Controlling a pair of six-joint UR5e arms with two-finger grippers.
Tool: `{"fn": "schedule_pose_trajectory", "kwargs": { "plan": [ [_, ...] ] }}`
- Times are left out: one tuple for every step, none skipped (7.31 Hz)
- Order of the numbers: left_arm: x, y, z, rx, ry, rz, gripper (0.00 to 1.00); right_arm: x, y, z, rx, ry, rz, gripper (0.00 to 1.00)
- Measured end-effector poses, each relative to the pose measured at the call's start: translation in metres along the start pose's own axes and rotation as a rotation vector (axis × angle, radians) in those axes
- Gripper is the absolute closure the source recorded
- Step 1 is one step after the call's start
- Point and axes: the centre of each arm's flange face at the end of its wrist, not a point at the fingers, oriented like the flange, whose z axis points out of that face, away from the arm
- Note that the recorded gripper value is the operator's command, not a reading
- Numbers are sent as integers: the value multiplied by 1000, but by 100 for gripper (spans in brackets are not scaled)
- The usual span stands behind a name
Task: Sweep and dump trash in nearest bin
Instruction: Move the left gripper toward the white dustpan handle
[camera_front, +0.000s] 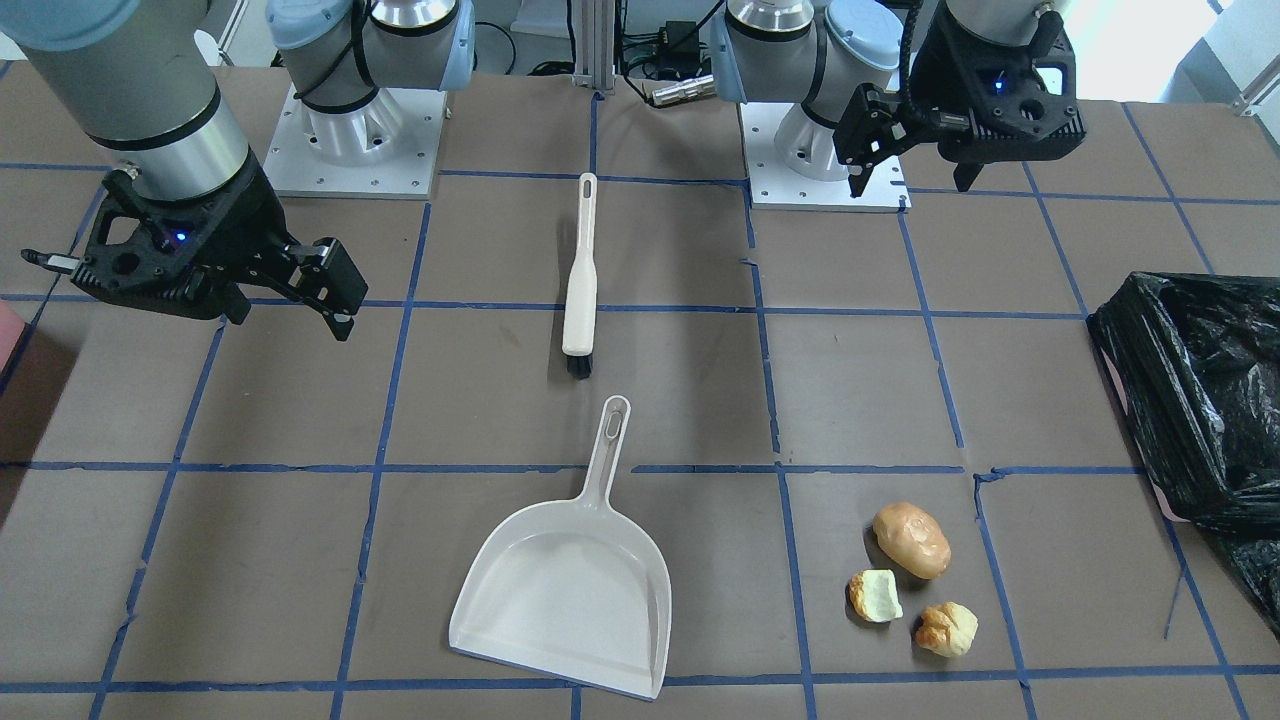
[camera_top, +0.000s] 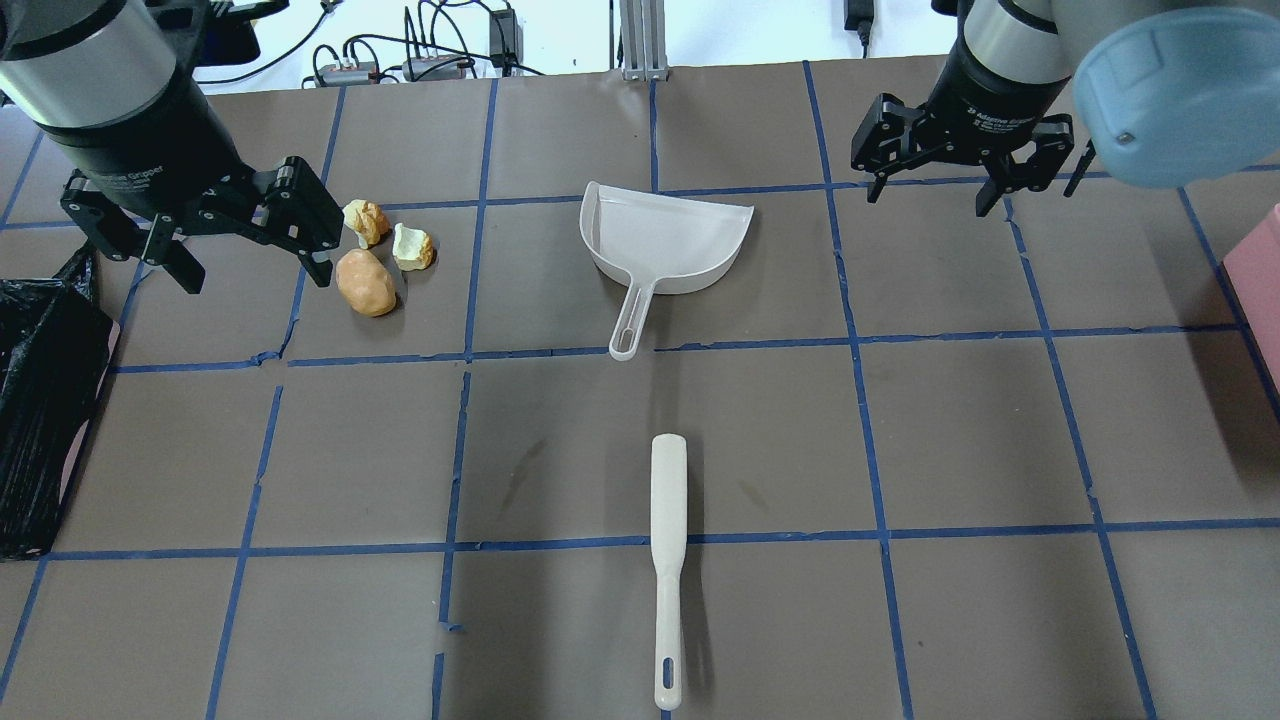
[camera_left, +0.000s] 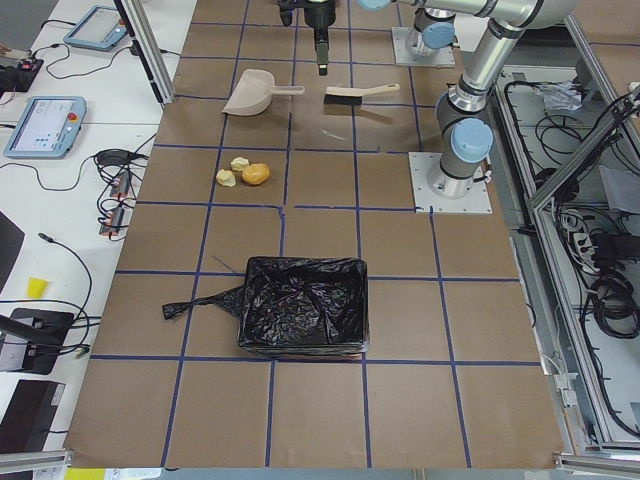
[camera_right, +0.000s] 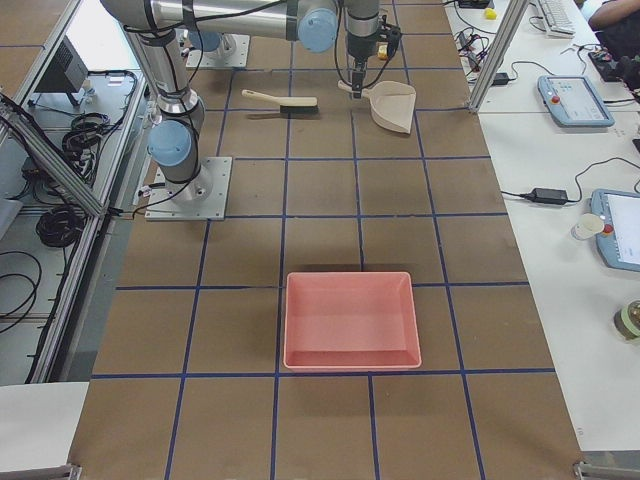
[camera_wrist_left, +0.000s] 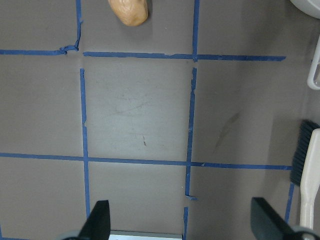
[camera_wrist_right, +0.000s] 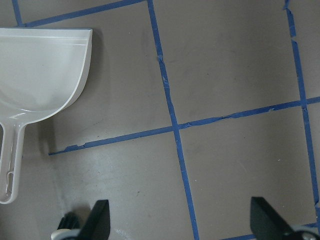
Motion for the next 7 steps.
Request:
{"fn": "schedule_pose_trajectory", "kwargs": {
  "plan": [
    [0, 0, 0, 0, 0, 0, 0, 1, 0, 1, -3, 0, 1, 0],
    [0, 0, 0, 0, 0, 0, 0, 2, 0, 4, -8, 2, 3, 0],
    [0, 0, 0, 0, 0, 0, 0, 2, 1, 5, -11, 3, 4, 0],
    [0, 0, 1, -3, 0, 1, 0, 3, 1, 6, -12, 4, 4, 0],
    [1, -1, 7, -16, 0, 2, 0, 3, 1, 6, -12, 4, 4, 0],
    [4, -3, 18, -28, 2, 7, 0, 3, 1, 6, -13, 4, 4, 0],
    [9, -5, 27, -25, 4, 16, 0, 3, 1, 6, -13, 4, 4, 0]
  ]
}}
